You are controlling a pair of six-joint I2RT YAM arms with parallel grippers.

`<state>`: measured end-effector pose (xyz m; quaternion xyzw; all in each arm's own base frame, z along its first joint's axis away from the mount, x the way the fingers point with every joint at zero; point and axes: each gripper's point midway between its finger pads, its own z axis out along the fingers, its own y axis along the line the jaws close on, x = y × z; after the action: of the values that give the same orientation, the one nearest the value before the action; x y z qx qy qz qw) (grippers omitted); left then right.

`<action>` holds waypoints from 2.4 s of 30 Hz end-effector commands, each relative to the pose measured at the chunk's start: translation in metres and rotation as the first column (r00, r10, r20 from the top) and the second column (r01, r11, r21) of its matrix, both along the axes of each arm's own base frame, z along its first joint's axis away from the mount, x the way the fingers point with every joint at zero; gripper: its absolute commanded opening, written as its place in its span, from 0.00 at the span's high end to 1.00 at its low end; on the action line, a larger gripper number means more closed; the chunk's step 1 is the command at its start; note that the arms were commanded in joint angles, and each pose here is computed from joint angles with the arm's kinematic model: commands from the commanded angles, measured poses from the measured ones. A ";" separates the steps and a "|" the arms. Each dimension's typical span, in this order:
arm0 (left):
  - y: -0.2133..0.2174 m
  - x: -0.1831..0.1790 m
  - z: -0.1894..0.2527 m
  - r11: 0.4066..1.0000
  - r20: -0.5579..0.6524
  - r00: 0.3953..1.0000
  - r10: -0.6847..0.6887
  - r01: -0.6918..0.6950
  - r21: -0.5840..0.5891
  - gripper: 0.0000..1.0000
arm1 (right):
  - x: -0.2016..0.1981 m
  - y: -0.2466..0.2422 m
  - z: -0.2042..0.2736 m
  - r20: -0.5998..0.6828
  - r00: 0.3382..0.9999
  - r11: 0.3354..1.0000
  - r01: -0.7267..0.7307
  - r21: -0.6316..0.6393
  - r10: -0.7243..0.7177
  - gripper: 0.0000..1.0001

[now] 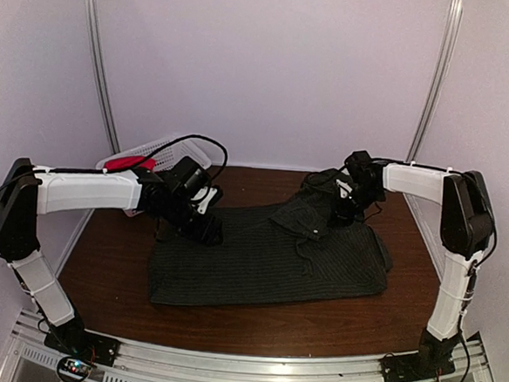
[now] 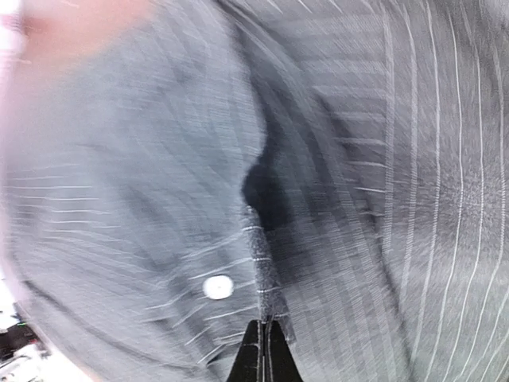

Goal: Fold and stack the mixed laundry pile
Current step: Adjust the 1/3-folded T-shirt at the center of the board.

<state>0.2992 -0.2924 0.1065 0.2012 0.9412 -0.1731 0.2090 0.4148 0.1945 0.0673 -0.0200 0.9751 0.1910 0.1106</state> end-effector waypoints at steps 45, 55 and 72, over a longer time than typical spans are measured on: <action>-0.132 0.132 0.151 0.942 0.583 0.800 -0.144 0.290 -0.166 0.32 | 0.032 0.164 0.244 0.153 0.973 0.571 -0.027 0.821 -0.174 1.00; -0.108 0.167 0.155 0.956 0.626 0.774 -0.094 0.245 -0.159 1.00 | 0.029 0.161 0.251 0.163 0.973 0.550 -0.047 0.834 -0.164 0.97; -0.120 0.232 0.184 0.941 0.783 0.619 -0.065 0.298 -0.158 1.00 | -0.042 0.086 0.081 0.028 0.984 0.802 0.129 0.584 -0.178 0.76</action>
<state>0.5241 -0.4003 0.2680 0.3166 0.7414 -0.2002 0.5568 0.3910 0.2862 0.1875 0.0885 0.8392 0.5052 0.1806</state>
